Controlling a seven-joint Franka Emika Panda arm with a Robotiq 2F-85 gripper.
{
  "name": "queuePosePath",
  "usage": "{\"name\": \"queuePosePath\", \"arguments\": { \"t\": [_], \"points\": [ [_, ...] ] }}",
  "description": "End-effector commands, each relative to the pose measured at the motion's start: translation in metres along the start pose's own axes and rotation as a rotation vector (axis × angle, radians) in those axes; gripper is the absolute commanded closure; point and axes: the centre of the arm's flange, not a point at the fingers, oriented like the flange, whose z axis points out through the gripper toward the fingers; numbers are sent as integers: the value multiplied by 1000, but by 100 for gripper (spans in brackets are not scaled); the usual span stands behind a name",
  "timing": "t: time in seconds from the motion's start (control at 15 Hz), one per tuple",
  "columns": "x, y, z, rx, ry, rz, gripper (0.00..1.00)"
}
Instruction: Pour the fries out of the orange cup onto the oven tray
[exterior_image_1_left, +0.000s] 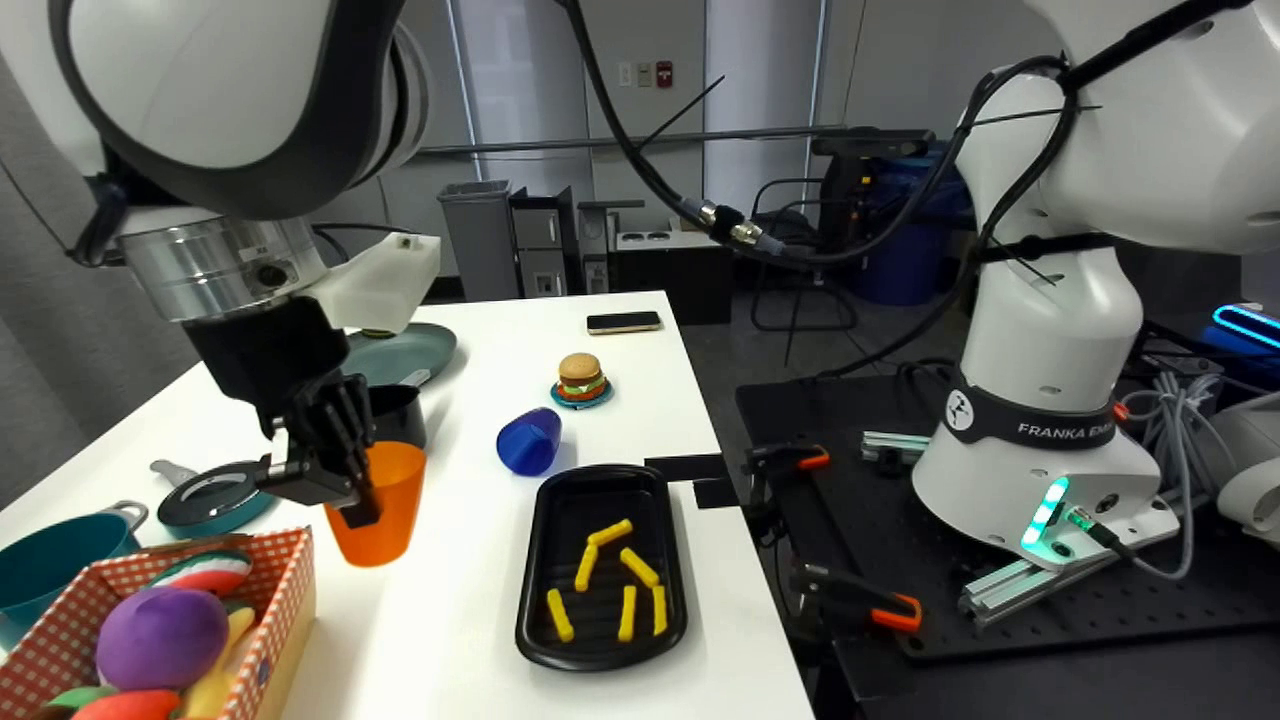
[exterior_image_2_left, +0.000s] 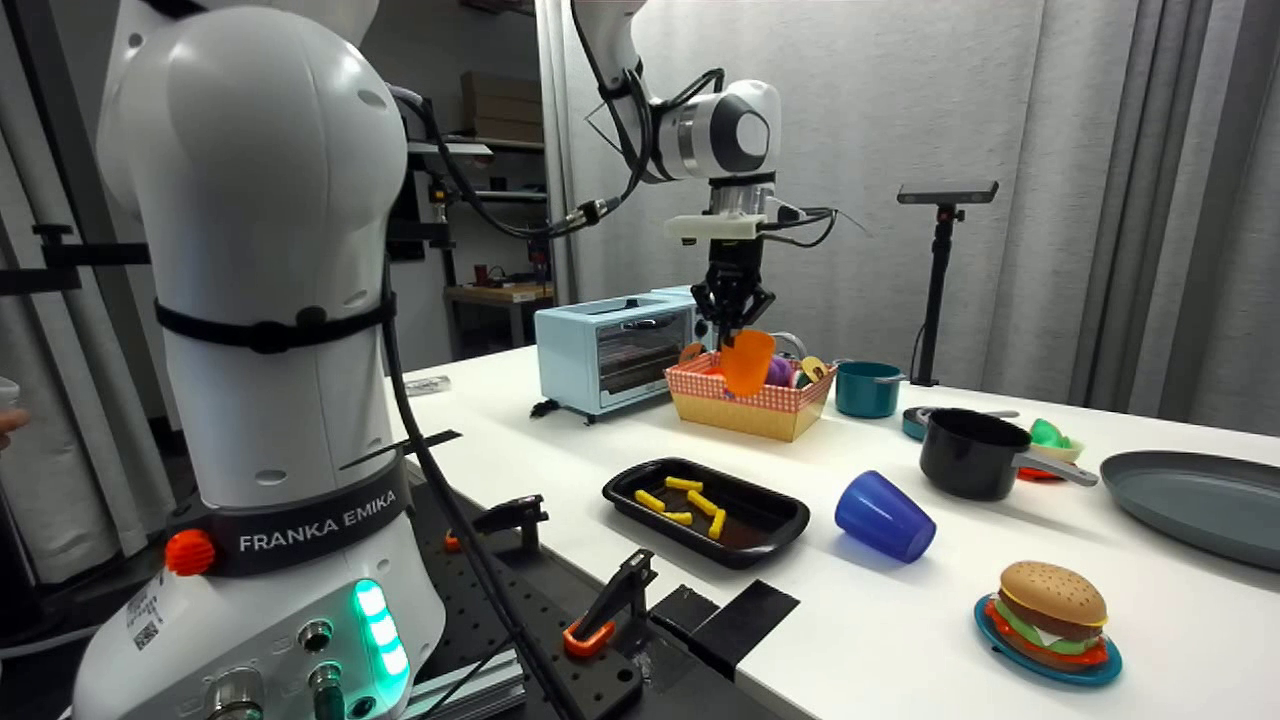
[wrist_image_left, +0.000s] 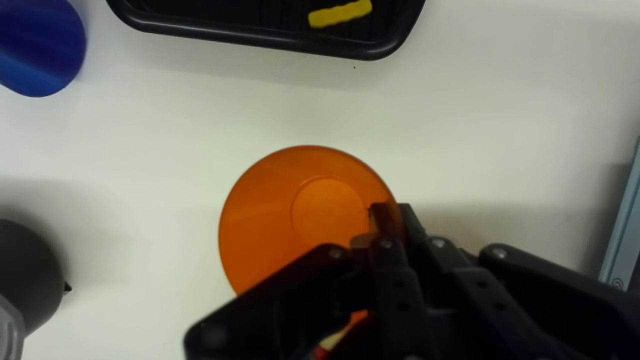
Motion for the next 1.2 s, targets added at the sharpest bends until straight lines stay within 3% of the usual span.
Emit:
{"name": "queuePosePath", "arguments": {
  "t": [0.0,1.13],
  "points": [
    [16,7,6,-13,4,30,99],
    [28,36,43,-11,-29,61,99]
  ]
}}
